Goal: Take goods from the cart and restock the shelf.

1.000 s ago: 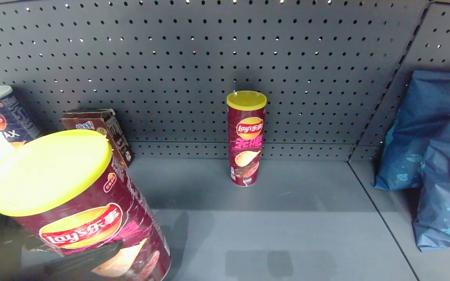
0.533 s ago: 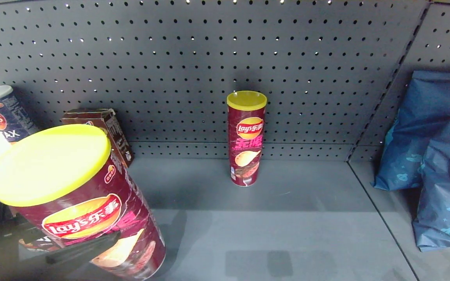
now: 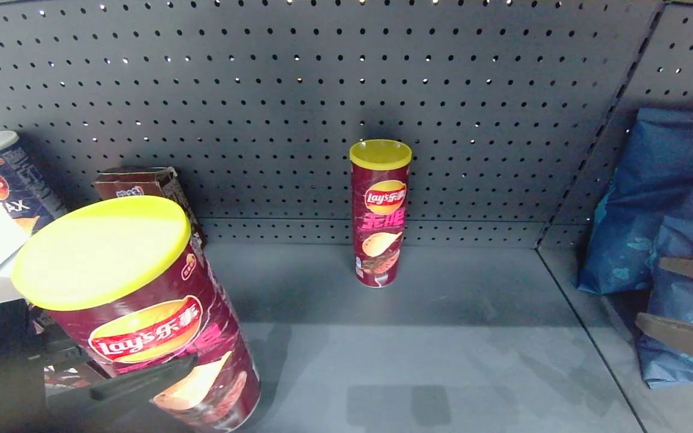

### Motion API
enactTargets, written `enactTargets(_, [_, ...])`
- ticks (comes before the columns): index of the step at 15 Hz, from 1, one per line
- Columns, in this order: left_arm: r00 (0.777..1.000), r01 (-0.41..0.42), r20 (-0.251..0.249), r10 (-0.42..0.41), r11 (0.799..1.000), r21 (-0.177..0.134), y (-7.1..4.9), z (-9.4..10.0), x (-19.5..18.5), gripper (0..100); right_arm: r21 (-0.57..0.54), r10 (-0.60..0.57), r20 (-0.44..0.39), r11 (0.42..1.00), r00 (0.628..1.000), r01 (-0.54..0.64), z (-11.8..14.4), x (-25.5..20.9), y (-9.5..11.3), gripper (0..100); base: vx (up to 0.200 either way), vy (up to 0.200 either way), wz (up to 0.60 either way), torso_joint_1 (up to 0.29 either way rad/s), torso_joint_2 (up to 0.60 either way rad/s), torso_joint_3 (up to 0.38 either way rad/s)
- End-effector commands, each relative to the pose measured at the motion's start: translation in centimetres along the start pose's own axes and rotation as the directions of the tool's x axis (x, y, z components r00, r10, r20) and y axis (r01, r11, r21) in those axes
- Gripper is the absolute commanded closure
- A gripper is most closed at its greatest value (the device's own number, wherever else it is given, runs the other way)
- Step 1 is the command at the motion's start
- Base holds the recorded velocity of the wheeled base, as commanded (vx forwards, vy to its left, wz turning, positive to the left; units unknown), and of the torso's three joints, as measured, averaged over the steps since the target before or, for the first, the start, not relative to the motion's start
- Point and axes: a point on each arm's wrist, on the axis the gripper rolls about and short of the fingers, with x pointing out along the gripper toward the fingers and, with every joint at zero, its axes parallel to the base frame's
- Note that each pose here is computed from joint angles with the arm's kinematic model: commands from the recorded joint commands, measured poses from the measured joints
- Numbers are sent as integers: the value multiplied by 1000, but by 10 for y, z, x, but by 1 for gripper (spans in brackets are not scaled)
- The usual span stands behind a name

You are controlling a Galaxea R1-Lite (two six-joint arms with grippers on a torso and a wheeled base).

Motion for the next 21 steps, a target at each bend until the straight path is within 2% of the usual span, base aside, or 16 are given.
enactTargets(1, [1000,-2,1,2,1000,-3,0,1,1,100,1,39,-66,999,997,-39,3,42,-2,0,0,0,0,0,0,0])
enactTargets(5, [1000,-2,-3,2,1000,-8,0,0,1,100,3,47,-87,999,995,-47,19,89,-4,0,0,0,0,0,0,0])
enactTargets(8, [1000,-3,-2,3,1000,-8,0,0,1,100,11,67,-20,998,998,-66,34,124,-6,0,0,0,0,0,0,0])
enactTargets(10, [1000,-4,-5,4,1000,-9,0,-1,1,100,8,67,1,998,998,-67,31,145,-9,0,0,0,0,0,0,0])
enactTargets(21, [1000,-8,-15,8,1000,-13,0,-4,1,100,-25,237,98,972,967,-236,26,182,-9,0,0,0,0,0,0,0])
